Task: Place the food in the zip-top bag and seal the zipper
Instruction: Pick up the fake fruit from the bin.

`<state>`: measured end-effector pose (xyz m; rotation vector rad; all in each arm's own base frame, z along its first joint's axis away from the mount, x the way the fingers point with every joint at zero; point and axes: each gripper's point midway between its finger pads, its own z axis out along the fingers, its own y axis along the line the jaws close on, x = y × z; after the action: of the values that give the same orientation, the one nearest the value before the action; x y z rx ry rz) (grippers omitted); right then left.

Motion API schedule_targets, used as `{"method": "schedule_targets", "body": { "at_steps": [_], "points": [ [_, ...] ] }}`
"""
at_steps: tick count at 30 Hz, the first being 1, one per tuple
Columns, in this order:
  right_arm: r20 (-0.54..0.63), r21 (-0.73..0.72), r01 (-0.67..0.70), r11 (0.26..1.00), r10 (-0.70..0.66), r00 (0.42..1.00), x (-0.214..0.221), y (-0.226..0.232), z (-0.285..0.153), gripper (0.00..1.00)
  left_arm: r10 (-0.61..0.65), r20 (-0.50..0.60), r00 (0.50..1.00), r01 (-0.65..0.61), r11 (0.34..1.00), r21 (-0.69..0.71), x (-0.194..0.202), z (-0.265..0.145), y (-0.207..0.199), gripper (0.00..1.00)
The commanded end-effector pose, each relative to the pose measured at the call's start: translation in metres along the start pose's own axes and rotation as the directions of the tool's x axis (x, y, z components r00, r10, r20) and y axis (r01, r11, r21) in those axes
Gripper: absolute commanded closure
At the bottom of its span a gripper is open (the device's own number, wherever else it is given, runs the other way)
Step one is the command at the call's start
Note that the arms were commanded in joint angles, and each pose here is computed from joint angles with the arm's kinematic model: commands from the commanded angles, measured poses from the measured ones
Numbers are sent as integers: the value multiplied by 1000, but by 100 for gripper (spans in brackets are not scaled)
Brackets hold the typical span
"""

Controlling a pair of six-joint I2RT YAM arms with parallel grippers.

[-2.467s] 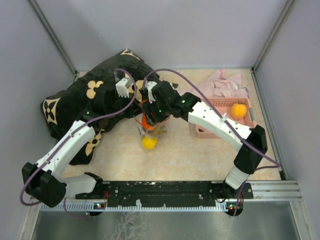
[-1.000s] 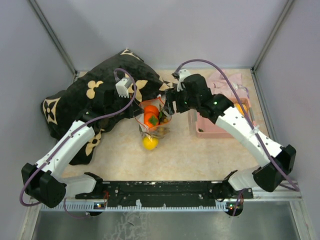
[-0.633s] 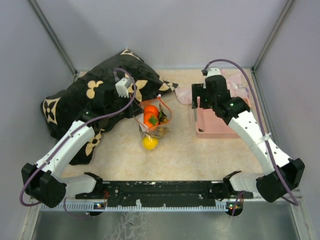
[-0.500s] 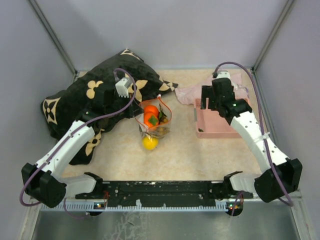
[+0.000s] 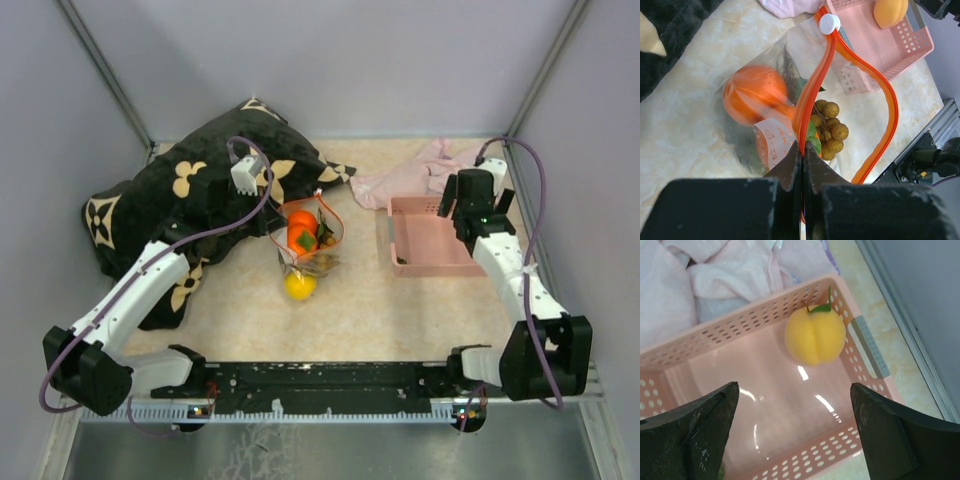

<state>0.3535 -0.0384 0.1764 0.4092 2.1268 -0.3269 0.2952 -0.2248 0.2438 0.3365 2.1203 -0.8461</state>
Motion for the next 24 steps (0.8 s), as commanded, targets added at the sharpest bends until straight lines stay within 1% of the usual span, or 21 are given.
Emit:
{"method": "schedule_targets", "body": {
  "at_steps": [1, 7, 14, 18, 20, 24],
  "points": [
    [131, 72, -97, 993, 87, 988, -29, -14, 22, 6, 27, 70, 997, -29, 999, 26, -22, -7, -9, 100],
    [111, 59, -124, 991, 117, 987, -25, -17, 56, 5, 28, 66, 997, -30, 999, 25, -21, -6, -9, 100],
    [14, 99, -58, 993, 57, 998, -2, -14, 98, 2, 26, 59, 998, -27, 999, 25, -19, -4, -8, 100],
    [-24, 119, -40, 992, 43, 999, 10, -16, 115, 2, 25, 57, 998, -27, 999, 22, -19, -4, -7, 100],
    [-57, 134, -13, 991, 21, 998, 23, -16, 126, 2, 25, 57, 998, -26, 999, 20, -19, -4, -7, 100],
    [-76, 148, 15, 989, -4, 997, 33, -18, 136, 2, 24, 54, 998, -25, 999, 21, -18, -3, -7, 100]
  ]
}}
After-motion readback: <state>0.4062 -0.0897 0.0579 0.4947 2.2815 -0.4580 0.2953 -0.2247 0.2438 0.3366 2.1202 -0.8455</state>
